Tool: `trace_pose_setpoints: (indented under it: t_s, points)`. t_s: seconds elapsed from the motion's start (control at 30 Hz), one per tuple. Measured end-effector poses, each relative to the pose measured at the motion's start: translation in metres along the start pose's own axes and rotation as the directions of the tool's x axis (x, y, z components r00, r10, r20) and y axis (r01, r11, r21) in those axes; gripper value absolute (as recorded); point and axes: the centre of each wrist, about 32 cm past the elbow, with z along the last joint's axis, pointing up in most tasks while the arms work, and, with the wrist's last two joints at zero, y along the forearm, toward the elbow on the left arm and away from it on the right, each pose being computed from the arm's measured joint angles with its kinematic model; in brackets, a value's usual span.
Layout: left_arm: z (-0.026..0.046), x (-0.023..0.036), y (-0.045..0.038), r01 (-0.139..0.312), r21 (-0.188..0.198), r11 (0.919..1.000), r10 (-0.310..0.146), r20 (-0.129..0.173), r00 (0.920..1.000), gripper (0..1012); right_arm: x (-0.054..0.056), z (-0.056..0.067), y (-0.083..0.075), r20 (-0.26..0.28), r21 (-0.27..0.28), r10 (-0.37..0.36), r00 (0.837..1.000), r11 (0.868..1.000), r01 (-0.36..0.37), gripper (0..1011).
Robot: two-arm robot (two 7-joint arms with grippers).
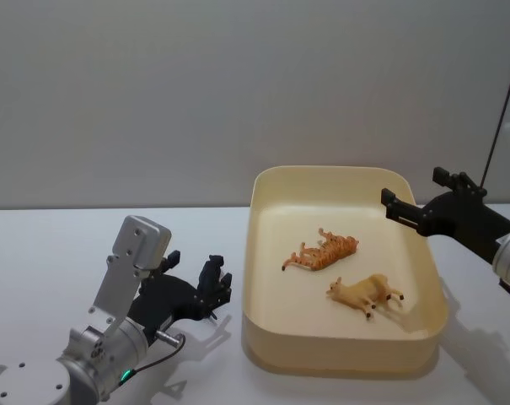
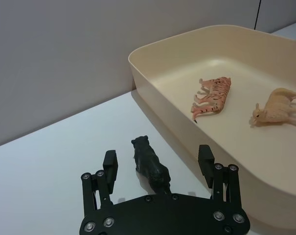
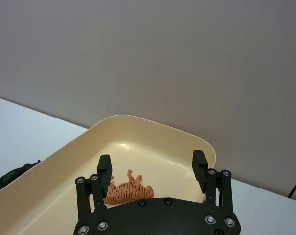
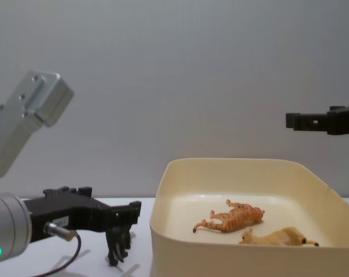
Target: Pick up the toy alternately with two hands and place it into the central storage box.
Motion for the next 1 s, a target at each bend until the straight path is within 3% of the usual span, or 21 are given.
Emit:
trace_pose_setpoints:
  t_s: [0.5,0.9,1.0]
  points:
    - [-0.0075,0.0075,-0.0217,0.009,0.083,0.9965,-0.007,-0.021,0.9997,1001,0.000,0.000,0.000,0.001,0.000,0.000,1.000,1.000,0.000,1001]
    - [-0.0115,0.0105,-0.0384,0.004,0.112,0.9937,-0.001,-0.025,0.9997,1001,0.000,0.000,-0.001,0.001,0.000,0.000,1.000,1.000,0.000,1001]
    - [-0.0123,0.0109,-0.0410,0.003,0.116,0.9933,0.000,-0.026,0.9997,955,0.000,0.000,-0.001,0.001,0.000,0.000,1.000,1.000,0.000,1001]
